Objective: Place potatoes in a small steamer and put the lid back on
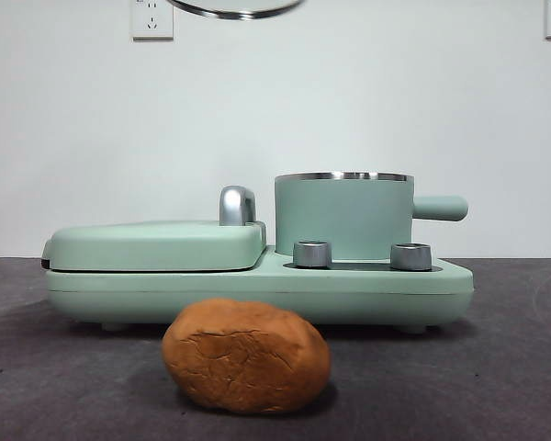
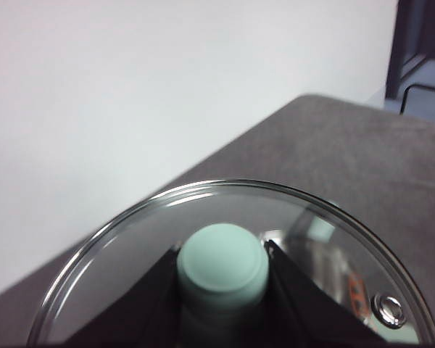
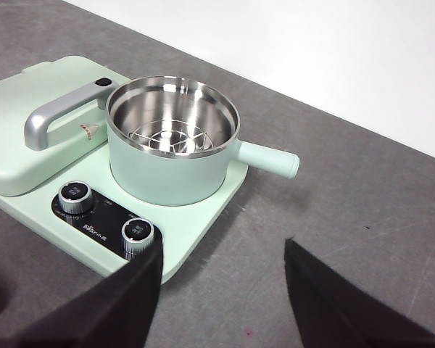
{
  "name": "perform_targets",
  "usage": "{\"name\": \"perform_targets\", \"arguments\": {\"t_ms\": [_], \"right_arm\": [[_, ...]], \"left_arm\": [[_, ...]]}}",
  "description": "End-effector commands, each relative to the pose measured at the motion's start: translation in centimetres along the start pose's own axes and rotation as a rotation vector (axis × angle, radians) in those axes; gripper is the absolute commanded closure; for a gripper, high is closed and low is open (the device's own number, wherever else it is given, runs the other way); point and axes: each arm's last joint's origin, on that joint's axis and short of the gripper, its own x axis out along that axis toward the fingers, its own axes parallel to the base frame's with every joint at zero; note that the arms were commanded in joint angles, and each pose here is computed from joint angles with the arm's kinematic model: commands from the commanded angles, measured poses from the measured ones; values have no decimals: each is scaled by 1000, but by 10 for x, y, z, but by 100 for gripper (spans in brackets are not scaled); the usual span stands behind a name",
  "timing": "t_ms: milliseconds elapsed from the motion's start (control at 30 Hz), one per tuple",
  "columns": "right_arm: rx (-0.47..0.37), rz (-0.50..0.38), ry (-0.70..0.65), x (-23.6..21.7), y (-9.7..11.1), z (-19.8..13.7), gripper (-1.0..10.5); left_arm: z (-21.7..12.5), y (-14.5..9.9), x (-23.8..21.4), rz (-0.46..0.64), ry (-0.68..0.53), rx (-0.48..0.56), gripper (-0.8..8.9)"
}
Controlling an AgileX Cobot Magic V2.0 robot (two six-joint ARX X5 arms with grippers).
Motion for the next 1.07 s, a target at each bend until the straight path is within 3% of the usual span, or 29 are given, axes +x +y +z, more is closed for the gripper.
{"name": "perform_targets", "arguments": {"t_ms": [33, 233, 567, 833, 1067], "right_arm": [[-11, -2, -15, -1, -1, 4, 682], [-25, 41, -23, 0, 3, 5, 682], [-52, 155, -15, 8, 12, 7, 682], [-83, 392, 106, 47, 31, 8, 651], [-157, 609, 274, 92, 71, 0, 559]], "left_arm": [[8, 3, -19, 18, -17, -2, 803], [-8, 1, -60, 61, -4, -31, 803], [-81, -24, -118, 108, 36, -168, 804], [-112, -39, -150, 151, 35, -247, 804], [-112, -43, -164, 180, 23, -243, 804]]}}
